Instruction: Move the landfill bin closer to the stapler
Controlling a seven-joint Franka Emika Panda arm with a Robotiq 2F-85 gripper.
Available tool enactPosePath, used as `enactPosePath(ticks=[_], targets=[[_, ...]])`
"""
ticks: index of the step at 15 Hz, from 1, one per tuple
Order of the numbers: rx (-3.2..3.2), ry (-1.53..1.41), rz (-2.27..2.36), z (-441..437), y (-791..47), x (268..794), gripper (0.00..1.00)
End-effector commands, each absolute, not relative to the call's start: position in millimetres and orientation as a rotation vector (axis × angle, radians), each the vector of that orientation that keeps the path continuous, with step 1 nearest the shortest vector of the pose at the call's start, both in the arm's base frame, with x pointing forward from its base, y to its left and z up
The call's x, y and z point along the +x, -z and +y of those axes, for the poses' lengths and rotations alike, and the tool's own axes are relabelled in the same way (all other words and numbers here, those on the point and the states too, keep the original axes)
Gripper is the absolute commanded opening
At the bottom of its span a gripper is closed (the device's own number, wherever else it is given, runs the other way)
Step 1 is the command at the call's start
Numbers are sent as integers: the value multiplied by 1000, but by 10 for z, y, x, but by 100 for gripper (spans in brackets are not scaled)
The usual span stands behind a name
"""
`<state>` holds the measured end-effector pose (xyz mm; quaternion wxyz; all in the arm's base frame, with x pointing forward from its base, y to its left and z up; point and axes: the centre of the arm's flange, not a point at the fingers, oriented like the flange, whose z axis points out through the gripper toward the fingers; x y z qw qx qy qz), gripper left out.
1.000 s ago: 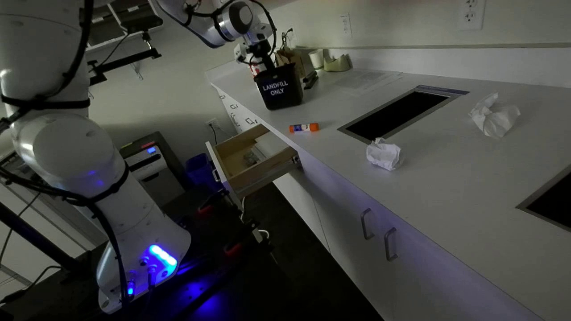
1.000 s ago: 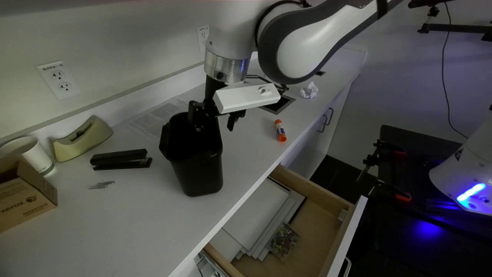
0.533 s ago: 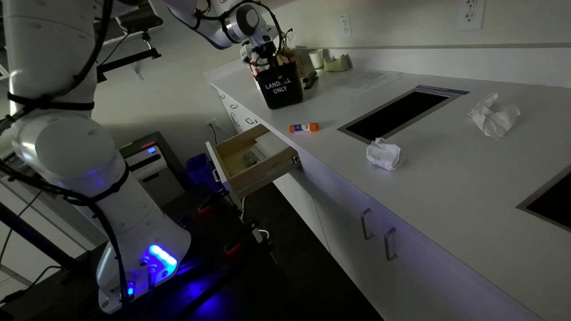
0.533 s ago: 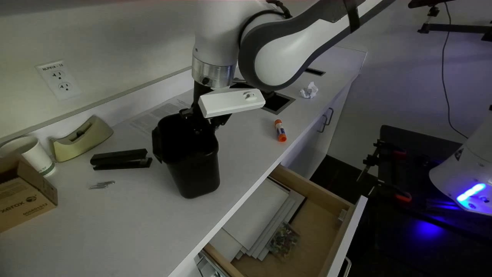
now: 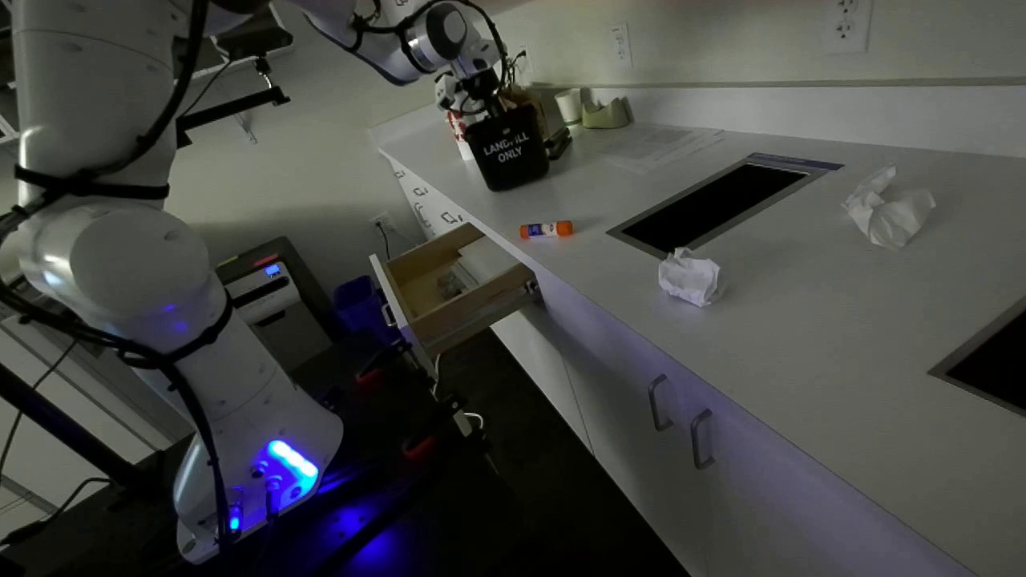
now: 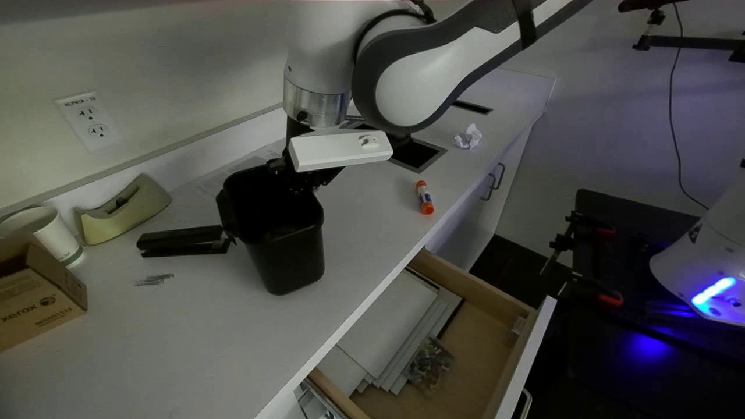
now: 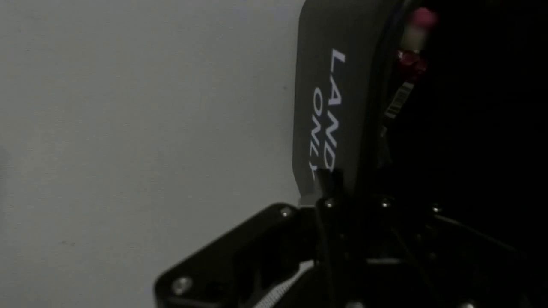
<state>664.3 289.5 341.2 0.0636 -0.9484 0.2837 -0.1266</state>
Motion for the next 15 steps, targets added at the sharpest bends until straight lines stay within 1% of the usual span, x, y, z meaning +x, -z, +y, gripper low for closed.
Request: enactPosePath(ticks=[1,4,5,6,10,11,15], targets=[[-2819,368,1124,2813,-3619,6733,2],[-2751,294,1346,2730,-3642,6739,2],[-2739,304,1349,2745,-3663,6712,2],[-2785,321,1271,2688,-3510,6720,7],[-2763,322,1304,2716,-3538,6719,7],[-2712,318,1359,2707,-3573,6745,2],[-2496,202,1648,2742,-3651,6780,2]])
